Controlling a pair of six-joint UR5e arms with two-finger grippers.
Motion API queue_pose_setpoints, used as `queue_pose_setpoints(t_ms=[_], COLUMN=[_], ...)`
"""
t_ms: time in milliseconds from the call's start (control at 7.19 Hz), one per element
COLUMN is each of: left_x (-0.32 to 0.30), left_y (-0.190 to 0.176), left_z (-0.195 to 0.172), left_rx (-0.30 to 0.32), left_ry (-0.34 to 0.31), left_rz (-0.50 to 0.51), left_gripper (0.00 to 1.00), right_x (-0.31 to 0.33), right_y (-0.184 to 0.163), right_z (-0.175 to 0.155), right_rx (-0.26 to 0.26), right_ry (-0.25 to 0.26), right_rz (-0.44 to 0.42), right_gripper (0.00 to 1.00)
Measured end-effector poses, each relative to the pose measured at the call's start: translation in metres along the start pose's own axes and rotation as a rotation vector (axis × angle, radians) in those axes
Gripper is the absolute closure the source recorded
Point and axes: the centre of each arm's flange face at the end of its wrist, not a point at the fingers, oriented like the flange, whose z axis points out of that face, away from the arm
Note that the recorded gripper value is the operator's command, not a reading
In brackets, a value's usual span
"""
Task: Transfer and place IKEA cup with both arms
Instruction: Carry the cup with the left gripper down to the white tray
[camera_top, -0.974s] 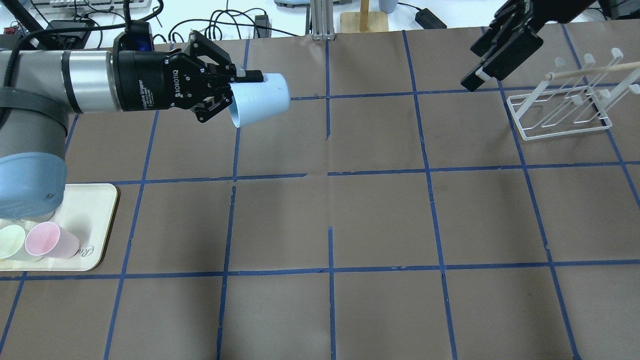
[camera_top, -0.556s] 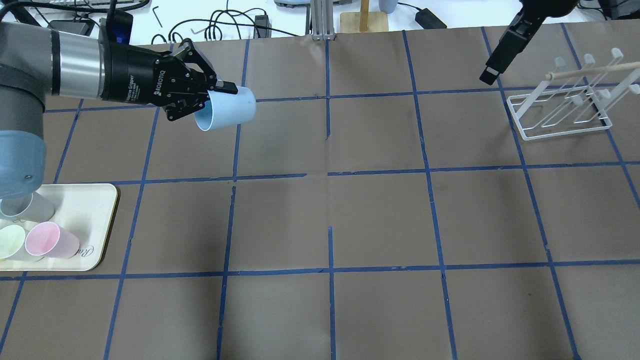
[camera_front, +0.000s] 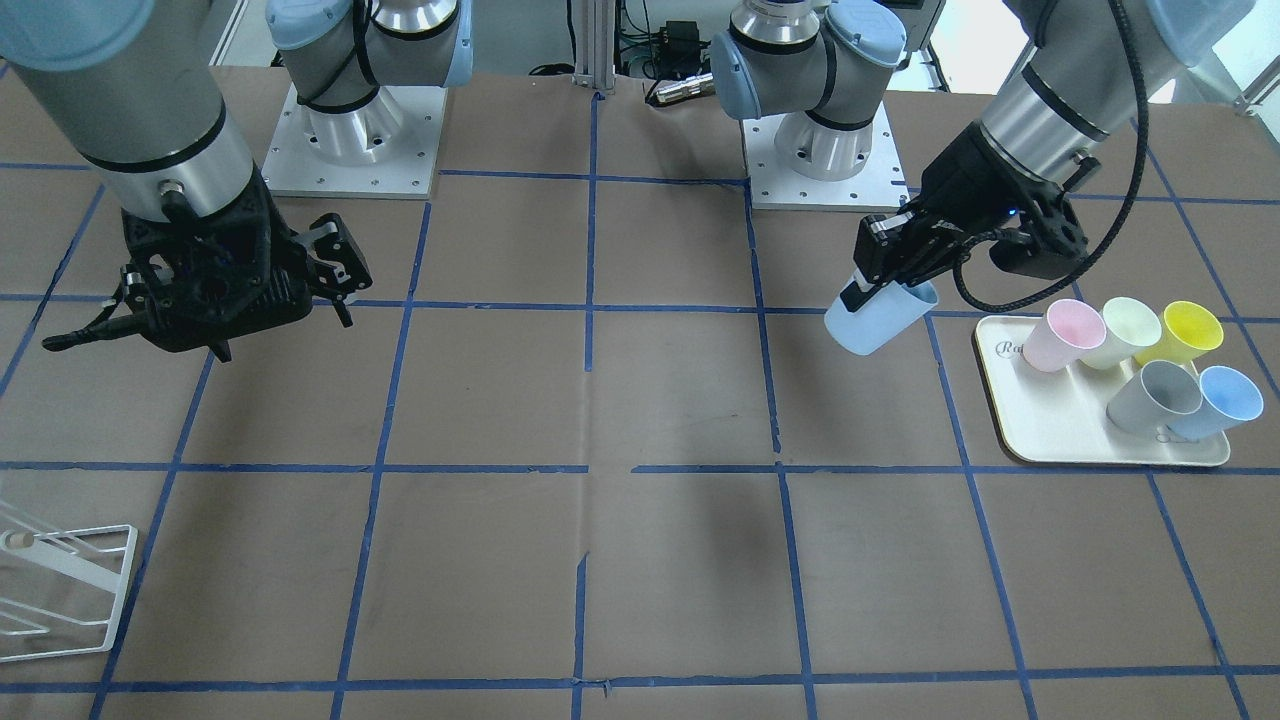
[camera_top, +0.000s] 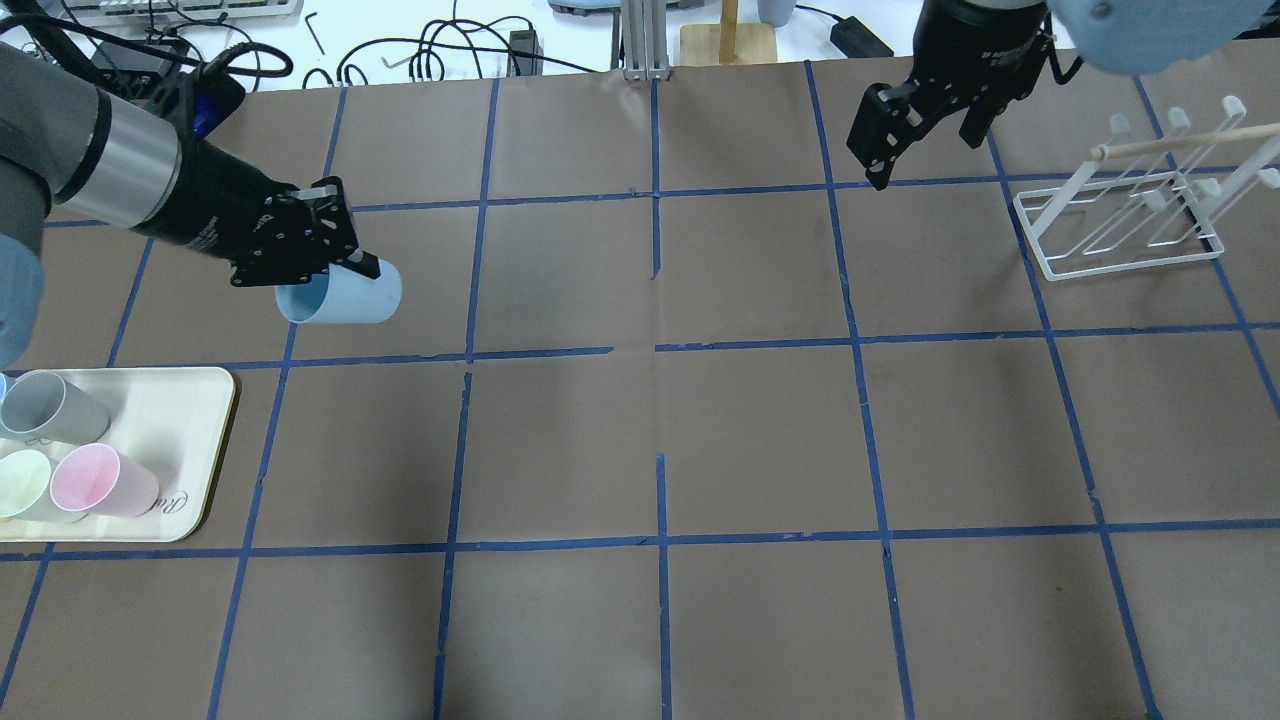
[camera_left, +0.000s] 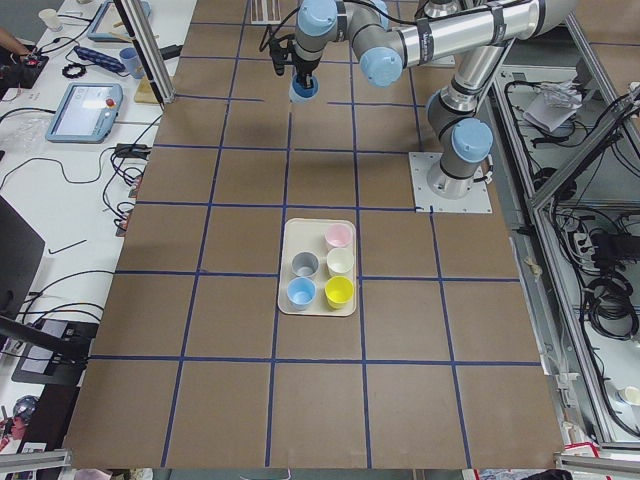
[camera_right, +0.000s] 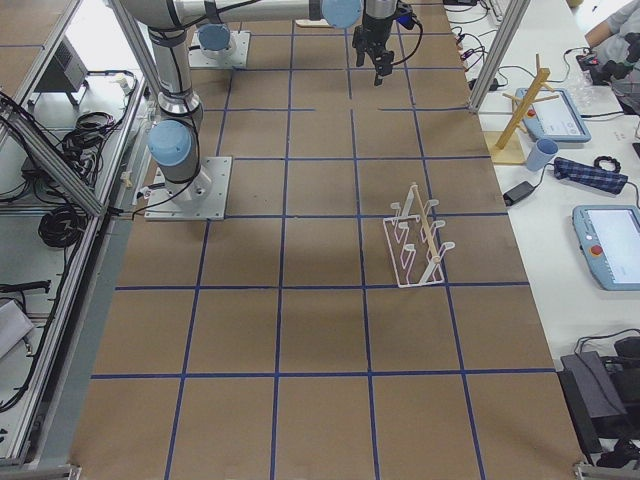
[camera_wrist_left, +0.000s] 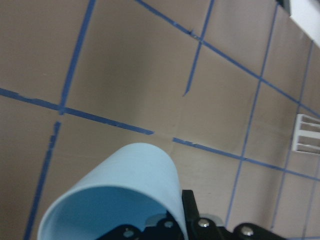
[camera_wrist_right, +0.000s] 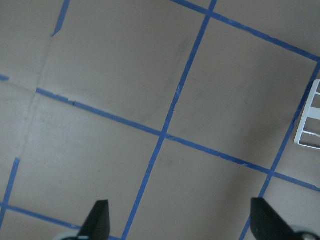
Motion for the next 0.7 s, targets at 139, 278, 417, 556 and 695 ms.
queue_pose_setpoints(t_ms=[139, 278, 417, 556, 695], left_x=[-0.027, -0.051, -0.07, -0.083, -0.093], left_y=[-0.006, -0.011, -0.014, -0.02, -0.028], left_z=[-0.008, -0.012, -0.013, -0.011, -0.004], left_rx=[-0.032, -0.07, -0.113, -0.154, -0.181], left_ry=[-0.097, -0.203, -0.304, -0.373, -0.41], left_rz=[0.045, 0.109, 0.178, 0.245, 0.3], left_gripper=[1.0, 1.0, 1.0, 1.0, 1.0], right_x=[0.004, 0.007, 0.009, 0.012, 0.016], right_y=[-0.002, -0.004, -0.007, -0.007, -0.006], right_z=[0.003, 0.0, -0.007, -0.015, -0.02], right_rx=[0.041, 0.066, 0.078, 0.077, 0.074], right_ry=[0.019, 0.022, 0.014, 0.008, 0.004], right_rz=[0.071, 0.147, 0.222, 0.269, 0.301], right_gripper=[0.0, 0.0, 0.0, 0.0, 0.0])
